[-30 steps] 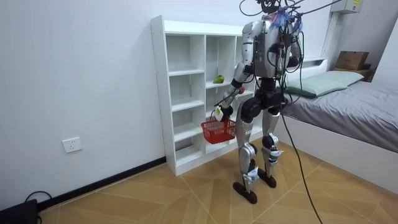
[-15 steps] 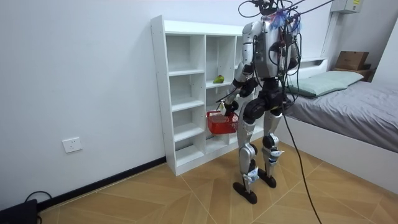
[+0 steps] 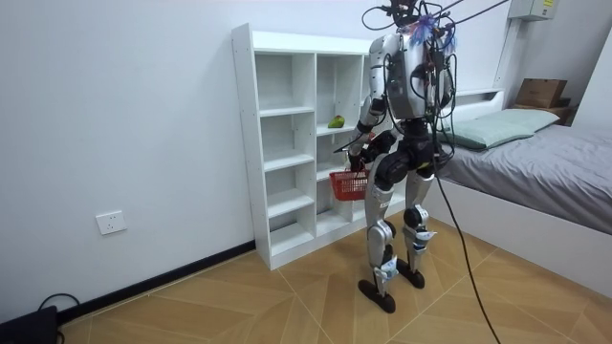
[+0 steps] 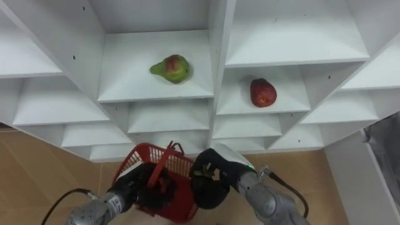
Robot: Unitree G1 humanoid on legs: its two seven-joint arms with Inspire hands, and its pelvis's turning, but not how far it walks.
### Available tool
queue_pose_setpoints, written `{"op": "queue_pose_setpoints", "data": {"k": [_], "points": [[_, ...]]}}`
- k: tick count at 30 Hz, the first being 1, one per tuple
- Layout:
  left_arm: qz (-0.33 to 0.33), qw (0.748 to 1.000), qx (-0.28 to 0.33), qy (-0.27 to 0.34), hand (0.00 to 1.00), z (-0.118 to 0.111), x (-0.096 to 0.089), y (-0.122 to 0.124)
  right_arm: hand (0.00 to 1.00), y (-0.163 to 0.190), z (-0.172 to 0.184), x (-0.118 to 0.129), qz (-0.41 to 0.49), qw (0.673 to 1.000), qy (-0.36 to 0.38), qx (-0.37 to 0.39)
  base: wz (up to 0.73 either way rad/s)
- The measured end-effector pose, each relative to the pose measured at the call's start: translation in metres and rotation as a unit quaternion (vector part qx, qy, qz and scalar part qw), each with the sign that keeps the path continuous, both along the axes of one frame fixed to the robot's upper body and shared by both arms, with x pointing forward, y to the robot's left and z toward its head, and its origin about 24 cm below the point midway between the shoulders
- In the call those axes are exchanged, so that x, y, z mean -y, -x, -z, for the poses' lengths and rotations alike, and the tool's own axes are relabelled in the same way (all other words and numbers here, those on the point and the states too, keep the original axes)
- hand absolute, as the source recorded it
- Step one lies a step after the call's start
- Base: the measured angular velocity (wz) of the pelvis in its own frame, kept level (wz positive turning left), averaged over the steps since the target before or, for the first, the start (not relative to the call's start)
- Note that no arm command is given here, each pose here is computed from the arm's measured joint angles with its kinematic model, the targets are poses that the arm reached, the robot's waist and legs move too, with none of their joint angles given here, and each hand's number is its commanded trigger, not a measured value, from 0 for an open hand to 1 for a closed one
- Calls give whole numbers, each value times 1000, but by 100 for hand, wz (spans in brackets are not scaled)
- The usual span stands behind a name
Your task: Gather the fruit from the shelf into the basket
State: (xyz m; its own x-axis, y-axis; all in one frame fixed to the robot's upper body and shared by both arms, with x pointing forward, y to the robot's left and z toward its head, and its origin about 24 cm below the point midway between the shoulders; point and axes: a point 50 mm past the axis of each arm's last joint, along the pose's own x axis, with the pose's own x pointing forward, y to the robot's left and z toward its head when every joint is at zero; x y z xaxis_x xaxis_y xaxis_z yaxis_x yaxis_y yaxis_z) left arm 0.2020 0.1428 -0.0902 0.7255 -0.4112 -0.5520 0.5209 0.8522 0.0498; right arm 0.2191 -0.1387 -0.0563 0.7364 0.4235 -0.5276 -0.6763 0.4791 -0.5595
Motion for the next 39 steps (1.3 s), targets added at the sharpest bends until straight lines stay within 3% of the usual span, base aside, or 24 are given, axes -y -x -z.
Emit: {"op": "queue_pose_setpoints", "data": {"k": [19, 21, 23, 24, 39], "points": [[62, 998, 26, 18, 100, -14, 15, -8, 100, 4, 8, -4, -27, 999, 20, -15, 0], [69, 997, 25, 22, 100, -15, 16, -9, 63, 4, 8, -3, -25, 999, 21, -14, 0], [73, 997, 24, 28, 100, -15, 17, -9, 17, 3, 9, -2, -21, 999, 24, -13, 0], [72, 997, 23, 32, 100, -16, 17, -9, 2, 2, 10, -1, -20, 999, 26, -13, 0], [120, 991, 6, 53, 100, -15, 29, -3, 0, 0, 12, -5, -8, 1000, 20, -6, 0]]}}
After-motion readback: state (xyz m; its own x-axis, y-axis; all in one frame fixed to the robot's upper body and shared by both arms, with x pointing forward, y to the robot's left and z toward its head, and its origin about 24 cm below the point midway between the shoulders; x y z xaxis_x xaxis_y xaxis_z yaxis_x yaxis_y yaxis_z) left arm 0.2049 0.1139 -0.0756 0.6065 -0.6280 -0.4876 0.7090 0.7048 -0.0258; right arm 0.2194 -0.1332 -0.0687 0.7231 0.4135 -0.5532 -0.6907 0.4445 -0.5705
